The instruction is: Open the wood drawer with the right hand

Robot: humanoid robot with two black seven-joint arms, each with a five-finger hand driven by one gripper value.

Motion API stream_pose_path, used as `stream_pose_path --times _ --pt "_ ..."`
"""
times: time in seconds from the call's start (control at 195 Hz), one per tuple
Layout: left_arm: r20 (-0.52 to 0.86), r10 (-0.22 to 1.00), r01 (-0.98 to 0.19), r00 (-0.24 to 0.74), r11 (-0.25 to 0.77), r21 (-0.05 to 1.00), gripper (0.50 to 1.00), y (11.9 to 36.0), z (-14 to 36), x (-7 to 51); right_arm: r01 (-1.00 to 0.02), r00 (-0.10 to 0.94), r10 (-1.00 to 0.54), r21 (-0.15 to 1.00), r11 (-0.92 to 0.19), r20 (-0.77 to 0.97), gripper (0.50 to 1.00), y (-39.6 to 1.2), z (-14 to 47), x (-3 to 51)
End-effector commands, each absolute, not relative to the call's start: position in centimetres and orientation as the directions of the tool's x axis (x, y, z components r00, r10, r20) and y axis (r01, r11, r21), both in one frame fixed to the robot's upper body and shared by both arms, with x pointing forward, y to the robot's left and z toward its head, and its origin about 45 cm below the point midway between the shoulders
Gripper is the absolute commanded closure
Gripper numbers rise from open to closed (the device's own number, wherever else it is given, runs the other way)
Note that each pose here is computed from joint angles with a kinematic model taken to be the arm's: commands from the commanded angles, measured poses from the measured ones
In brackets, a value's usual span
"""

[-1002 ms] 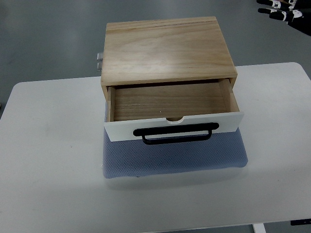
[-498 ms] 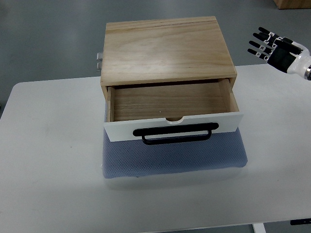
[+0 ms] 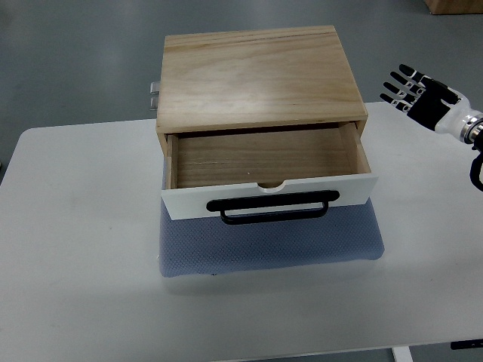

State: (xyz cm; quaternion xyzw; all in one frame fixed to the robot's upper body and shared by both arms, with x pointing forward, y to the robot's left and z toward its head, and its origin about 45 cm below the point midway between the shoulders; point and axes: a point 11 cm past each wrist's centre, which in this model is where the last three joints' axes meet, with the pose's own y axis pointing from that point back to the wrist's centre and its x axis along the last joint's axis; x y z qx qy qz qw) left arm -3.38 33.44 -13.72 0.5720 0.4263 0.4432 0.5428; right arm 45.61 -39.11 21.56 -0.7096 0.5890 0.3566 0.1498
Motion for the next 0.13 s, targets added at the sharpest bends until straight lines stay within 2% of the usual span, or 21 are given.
stream_pose_path --times 0.0,0.128 --pt "0.044 0.969 0.007 0.244 -0.047 0.999 0.5 33.44 -13.72 -3.38 -0.939 0.055 -0.736 0.215 -0.267 -0.675 0.546 -39.02 21.36 45.51" --pt "0.044 0.969 0.007 0.244 -0.047 0.999 0.5 33.44 -13.72 -3.38 -0.937 0.053 -0.739 0.222 -0.269 -0.672 0.546 -39.03 21.14 45.39"
